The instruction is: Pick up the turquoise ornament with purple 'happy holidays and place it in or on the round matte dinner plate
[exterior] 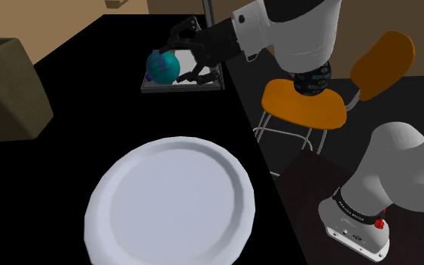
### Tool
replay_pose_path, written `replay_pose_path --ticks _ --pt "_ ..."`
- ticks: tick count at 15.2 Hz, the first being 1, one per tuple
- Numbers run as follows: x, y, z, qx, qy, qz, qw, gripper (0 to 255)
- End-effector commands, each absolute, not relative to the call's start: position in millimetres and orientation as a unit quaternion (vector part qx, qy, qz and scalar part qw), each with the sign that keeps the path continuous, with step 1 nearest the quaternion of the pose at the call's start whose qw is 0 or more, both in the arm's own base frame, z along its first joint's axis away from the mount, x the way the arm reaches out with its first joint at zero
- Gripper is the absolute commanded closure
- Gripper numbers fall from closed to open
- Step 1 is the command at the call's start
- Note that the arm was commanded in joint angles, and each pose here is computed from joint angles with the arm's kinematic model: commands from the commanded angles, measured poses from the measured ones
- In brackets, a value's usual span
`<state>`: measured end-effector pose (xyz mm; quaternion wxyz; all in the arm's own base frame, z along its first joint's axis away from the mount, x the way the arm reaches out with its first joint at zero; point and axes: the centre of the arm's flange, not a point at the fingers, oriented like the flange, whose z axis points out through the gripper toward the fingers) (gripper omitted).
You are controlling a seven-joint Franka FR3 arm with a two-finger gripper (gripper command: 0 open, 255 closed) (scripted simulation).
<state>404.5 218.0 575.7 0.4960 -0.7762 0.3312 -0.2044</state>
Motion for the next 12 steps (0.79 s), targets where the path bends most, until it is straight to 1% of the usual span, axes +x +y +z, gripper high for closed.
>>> replay_pose_path --ticks 1,12 --pt "387 230 579 -0.776 0.332 -0.205 0.496 255" --pt "264 307 587 -0.776 0.332 -0.205 0.496 255"
